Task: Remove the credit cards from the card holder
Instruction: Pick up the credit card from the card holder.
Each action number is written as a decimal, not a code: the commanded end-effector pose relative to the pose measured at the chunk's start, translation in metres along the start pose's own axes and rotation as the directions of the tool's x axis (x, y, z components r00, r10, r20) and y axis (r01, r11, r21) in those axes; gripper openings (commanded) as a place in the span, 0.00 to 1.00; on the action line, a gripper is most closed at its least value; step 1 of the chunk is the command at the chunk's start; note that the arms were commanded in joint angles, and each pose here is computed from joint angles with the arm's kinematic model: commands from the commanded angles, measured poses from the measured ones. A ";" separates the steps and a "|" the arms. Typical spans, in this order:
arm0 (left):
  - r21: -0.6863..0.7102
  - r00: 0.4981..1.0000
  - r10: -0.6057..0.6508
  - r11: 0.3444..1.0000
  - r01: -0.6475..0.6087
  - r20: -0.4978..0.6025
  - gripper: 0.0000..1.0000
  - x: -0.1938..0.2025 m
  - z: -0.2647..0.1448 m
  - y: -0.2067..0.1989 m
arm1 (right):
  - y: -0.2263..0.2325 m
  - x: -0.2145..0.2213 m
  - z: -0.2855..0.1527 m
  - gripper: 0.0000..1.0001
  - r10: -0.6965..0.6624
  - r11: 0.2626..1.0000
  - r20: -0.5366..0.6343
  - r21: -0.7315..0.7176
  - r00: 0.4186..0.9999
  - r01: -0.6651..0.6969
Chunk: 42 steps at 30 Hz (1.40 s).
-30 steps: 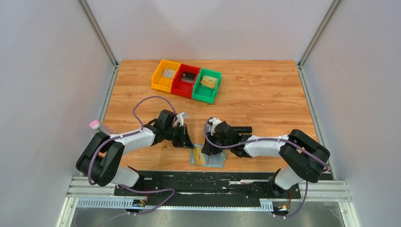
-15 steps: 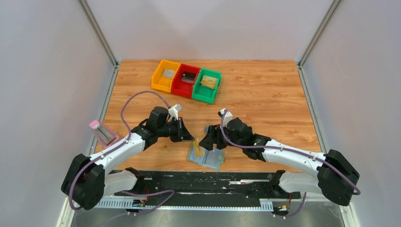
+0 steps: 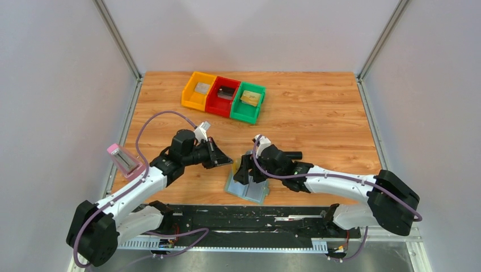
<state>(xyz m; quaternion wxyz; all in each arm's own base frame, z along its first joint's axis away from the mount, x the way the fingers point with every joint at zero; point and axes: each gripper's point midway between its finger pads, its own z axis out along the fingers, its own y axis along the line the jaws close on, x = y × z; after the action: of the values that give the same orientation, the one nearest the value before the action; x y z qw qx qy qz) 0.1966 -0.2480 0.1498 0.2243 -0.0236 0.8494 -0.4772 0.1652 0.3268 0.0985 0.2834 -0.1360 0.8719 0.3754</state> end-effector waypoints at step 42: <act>0.032 1.000 0.000 1.000 0.000 -0.014 0.00 0.002 -0.005 -0.010 | 0.021 -0.037 -0.009 0.38 -0.353 0.931 0.122 -0.050 0.927 0.361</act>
<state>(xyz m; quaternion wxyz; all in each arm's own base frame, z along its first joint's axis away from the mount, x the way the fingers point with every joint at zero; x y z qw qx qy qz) 0.1992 -0.2489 0.1505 0.2252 -0.0410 0.8448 -0.4836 0.1725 0.3299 0.1078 0.3307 -0.2223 0.8446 0.3576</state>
